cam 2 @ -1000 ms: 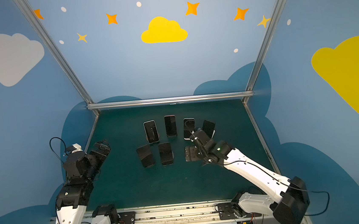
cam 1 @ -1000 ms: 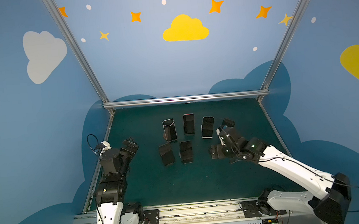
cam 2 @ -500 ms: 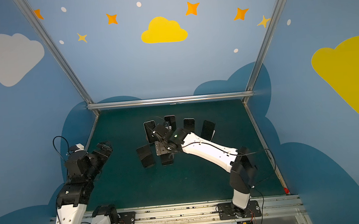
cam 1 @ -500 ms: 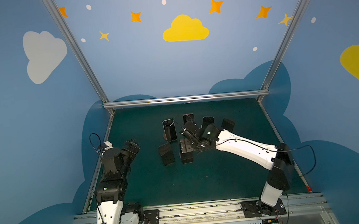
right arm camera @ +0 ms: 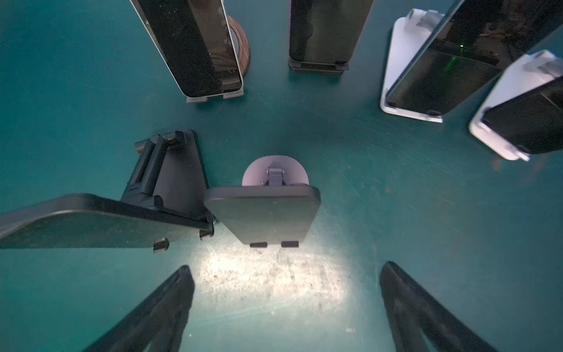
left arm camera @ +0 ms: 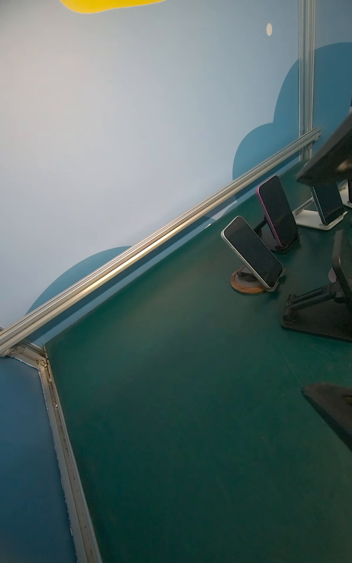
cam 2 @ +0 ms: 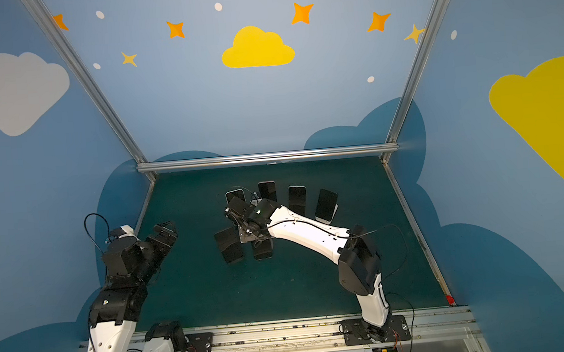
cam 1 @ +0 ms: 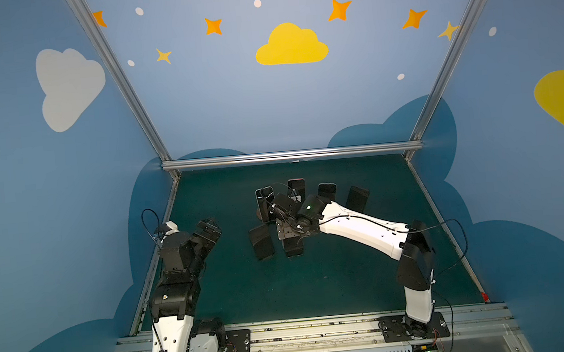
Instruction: Remove the phone from the phone stand
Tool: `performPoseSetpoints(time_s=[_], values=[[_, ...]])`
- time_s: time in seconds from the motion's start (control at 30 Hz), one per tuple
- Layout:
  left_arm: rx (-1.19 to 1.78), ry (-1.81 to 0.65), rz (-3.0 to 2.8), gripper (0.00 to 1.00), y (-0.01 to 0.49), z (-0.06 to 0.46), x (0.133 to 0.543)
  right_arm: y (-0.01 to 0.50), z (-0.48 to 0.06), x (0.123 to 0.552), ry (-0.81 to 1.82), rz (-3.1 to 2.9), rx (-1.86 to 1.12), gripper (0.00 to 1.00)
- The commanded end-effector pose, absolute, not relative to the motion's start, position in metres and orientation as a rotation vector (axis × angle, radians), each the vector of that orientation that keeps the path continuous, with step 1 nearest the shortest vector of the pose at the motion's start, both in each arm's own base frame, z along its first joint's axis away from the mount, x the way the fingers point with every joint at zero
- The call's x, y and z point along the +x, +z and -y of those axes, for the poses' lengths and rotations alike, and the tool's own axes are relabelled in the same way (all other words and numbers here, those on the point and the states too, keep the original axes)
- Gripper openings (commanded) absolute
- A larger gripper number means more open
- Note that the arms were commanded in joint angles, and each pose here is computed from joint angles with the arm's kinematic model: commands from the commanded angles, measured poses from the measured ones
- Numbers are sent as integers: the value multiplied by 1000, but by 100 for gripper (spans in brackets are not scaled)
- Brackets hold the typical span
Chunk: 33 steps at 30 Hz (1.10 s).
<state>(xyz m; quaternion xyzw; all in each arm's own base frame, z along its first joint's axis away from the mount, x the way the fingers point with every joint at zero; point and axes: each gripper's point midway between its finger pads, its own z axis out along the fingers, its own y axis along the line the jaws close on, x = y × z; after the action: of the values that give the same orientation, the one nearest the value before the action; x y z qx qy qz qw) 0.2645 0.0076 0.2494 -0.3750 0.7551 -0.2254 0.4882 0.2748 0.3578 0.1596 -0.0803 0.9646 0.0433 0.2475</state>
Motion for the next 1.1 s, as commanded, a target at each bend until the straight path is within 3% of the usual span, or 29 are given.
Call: performPoseSetpoints(time_s=[0.0,0.27,0.53,1.07], values=[[-907,-579,-1831,100,247,-4,265,155,-376,268,224,-2547,-278,96],[-870,-568,-1838,100,253,-1,264,189,-363,262,179,-2272,-311,96],[-875,-587,-1830,100,251,0,265,156,-389,249,237,-2241,-426,97],[-861,-586,-1840,100,251,3,266,129,-371,271,232,-2307,-308,98]])
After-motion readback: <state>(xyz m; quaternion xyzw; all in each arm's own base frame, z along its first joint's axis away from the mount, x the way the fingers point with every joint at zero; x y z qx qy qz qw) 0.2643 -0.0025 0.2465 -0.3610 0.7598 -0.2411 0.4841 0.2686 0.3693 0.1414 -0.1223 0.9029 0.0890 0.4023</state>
